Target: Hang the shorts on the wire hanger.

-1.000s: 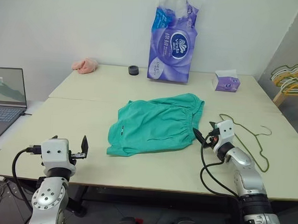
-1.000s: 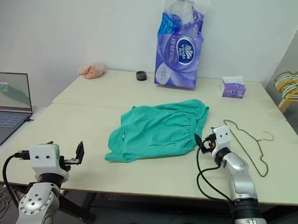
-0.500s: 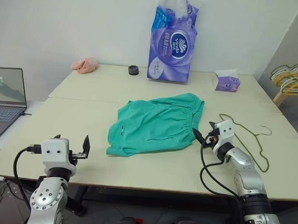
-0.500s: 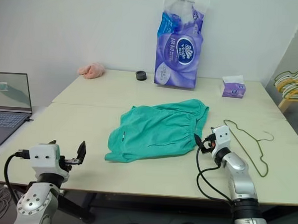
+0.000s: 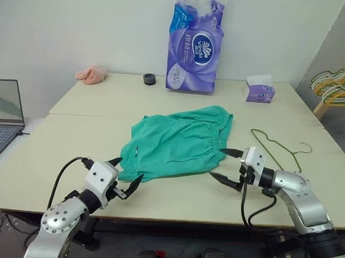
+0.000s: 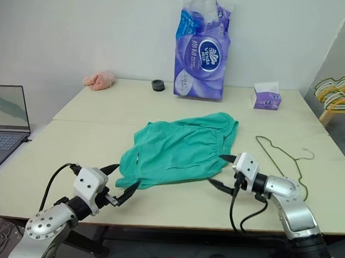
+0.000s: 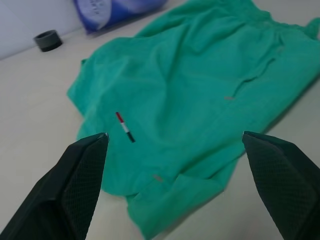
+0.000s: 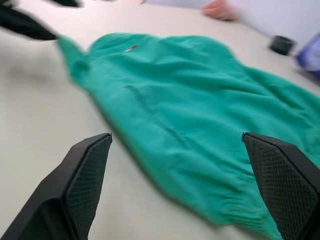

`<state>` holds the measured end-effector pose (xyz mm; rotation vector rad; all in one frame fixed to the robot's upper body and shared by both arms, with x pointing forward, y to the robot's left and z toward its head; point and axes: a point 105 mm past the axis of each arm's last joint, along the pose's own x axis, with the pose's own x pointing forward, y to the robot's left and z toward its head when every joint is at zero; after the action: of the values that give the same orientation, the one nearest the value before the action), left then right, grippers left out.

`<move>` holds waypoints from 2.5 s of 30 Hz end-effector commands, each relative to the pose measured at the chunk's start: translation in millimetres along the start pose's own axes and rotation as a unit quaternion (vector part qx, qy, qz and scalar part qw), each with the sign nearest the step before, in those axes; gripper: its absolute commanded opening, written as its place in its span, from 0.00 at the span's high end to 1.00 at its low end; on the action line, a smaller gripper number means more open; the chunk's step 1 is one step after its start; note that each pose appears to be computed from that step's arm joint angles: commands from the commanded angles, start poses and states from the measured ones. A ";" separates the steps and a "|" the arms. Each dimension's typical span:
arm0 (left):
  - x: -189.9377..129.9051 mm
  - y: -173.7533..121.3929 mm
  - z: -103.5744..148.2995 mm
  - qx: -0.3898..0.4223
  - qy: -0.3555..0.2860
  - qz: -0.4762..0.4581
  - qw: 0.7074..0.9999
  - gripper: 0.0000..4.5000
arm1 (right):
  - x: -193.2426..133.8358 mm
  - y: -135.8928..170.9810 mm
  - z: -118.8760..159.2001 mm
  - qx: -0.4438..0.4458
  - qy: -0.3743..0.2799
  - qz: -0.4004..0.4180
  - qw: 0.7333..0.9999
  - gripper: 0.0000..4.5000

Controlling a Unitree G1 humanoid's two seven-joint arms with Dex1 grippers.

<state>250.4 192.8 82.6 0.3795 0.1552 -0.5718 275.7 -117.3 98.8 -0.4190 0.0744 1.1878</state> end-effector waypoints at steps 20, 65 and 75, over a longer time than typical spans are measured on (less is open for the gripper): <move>20.2 15.2 -49.0 0.065 0.115 -0.071 0.989 0.40 | 9.4 -11.8 10.5 -0.152 0.048 0.029 0.987 0.00; 32.5 181.0 109.3 0.213 -0.079 0.260 0.939 1.00 | 75.3 -171.0 128.3 -0.355 -0.050 -0.288 0.888 0.99; 21.8 129.5 138.6 0.521 -0.072 0.100 0.844 1.00 | 59.9 -133.7 124.2 -0.400 -0.097 -0.166 0.896 0.99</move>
<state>355.9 244.6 258.7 1.3210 -0.3755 -0.3022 416.2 -67.5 235.0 -0.9818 -0.6191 0.7649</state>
